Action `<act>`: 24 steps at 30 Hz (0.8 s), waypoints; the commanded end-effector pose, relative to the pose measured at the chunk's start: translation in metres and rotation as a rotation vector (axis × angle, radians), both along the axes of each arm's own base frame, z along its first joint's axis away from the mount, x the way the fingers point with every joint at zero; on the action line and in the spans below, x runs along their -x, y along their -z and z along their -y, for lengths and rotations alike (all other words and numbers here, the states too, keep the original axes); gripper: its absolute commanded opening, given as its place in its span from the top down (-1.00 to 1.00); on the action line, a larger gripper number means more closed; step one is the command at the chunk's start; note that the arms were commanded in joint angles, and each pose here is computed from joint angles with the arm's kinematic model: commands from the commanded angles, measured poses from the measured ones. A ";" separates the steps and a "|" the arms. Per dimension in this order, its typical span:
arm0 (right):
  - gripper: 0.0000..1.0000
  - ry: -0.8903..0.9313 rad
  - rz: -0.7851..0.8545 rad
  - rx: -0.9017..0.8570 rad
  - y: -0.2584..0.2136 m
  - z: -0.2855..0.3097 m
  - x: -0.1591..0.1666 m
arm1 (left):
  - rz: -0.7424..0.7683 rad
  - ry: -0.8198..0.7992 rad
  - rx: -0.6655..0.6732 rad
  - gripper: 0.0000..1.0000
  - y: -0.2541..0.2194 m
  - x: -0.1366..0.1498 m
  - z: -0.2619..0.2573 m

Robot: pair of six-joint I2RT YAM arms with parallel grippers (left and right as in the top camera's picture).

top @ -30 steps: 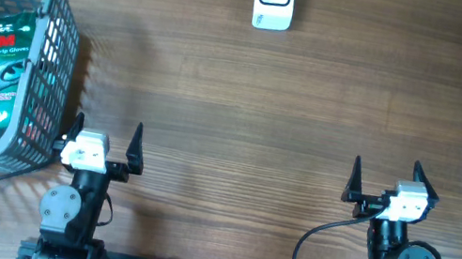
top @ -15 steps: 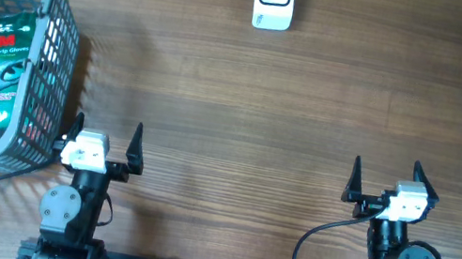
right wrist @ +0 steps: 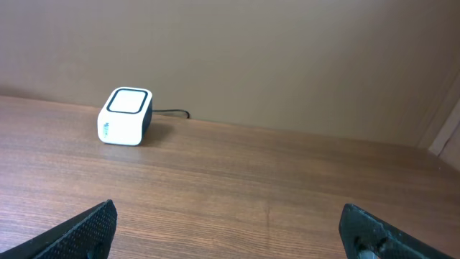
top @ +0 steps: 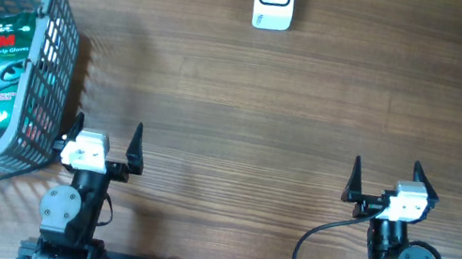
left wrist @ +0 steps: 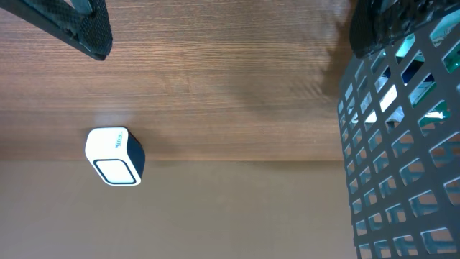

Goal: Scan the item barcode

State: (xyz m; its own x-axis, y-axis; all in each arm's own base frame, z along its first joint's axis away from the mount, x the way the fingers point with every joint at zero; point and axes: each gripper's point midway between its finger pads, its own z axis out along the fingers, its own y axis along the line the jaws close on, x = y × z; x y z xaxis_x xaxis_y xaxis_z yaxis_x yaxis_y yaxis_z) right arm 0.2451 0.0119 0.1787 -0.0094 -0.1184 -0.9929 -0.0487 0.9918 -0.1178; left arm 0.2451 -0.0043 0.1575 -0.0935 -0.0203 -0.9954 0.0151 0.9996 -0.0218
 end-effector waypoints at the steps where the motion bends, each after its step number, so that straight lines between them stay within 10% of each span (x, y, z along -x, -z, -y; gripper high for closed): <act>1: -1.00 -0.010 0.001 0.011 0.003 -0.002 0.000 | 0.006 0.004 -0.001 -1.00 0.001 0.000 0.000; 24: -1.00 -0.010 0.001 0.011 0.003 -0.002 0.000 | 0.020 0.136 0.023 -1.00 -0.003 0.002 0.023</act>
State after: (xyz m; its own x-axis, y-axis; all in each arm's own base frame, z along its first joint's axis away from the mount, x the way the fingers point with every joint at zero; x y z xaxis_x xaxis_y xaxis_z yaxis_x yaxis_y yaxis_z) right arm 0.2451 0.0119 0.1787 -0.0094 -0.1184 -0.9929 -0.0487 0.9918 -0.1178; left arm 0.2450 -0.0080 0.1577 -0.0932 -0.0207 -0.9954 0.0367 0.9990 -0.0242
